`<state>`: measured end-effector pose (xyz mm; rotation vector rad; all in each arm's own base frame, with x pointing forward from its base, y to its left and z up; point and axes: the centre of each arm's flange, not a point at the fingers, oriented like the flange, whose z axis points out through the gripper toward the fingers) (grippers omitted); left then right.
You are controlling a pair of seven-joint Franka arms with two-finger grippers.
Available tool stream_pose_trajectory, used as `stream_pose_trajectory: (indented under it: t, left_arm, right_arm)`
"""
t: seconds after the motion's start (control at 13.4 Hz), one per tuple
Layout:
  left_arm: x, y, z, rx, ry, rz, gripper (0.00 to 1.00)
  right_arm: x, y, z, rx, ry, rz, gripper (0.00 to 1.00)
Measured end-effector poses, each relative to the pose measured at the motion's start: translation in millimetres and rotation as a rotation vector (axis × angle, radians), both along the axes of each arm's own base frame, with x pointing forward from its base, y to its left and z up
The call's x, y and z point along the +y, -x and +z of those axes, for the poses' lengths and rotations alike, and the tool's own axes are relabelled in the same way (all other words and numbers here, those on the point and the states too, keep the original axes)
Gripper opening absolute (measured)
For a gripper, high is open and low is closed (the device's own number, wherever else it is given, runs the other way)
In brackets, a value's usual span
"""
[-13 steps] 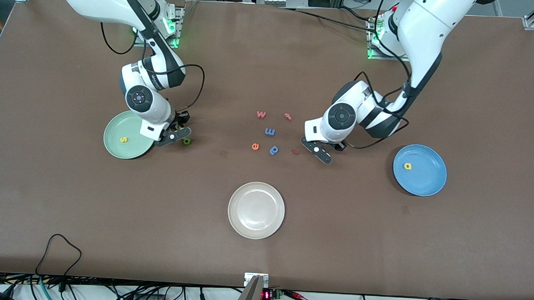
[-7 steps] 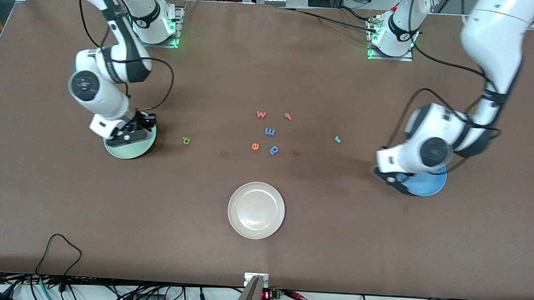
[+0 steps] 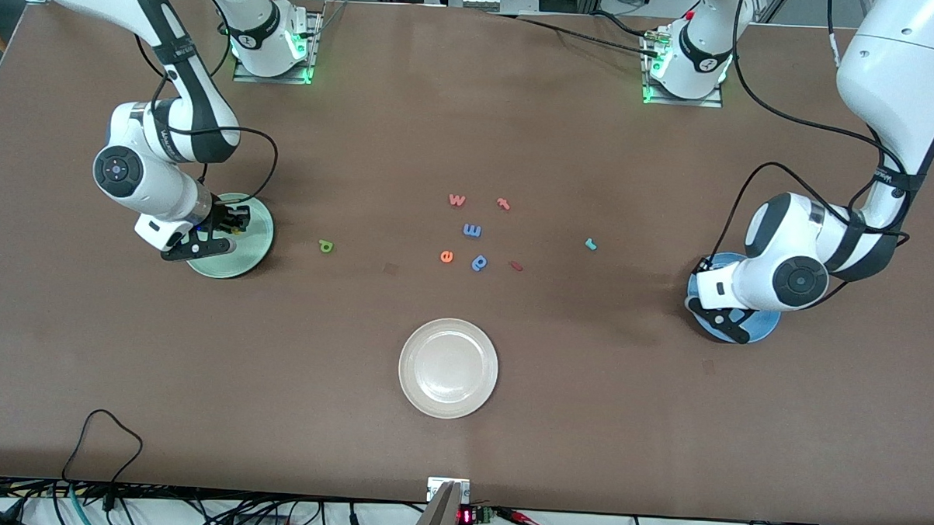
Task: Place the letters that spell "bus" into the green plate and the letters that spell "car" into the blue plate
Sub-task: 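Drop the c on the blue plate while the right gripper drops u on green, then grasp the teal piece with the left gripper while the right gripper grasps green p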
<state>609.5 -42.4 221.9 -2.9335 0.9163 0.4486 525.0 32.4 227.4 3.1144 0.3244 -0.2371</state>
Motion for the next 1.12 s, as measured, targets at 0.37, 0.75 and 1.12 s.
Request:
stream_pose_trajectory:
  t: [0.37, 0.75, 1.12]
  left_arm:
    - [-86, 21, 60, 0.027, -0.02, 0.167, 1.0]
    - [-96, 19, 98, 0.074, -0.099, 0.291, 1.0]
    - [-116, 29, 75, 0.106, -0.142, 0.609, 1.0]
  right_arm:
    - [-9, -13, 15, -0.044, 0.0, -0.02, 0.79]
    - [37, -25, 38, -0.098, 0.0, -0.062, 1.0]
    - [118, -20, 36, -0.105, 0.01, -0.176, 0.78]
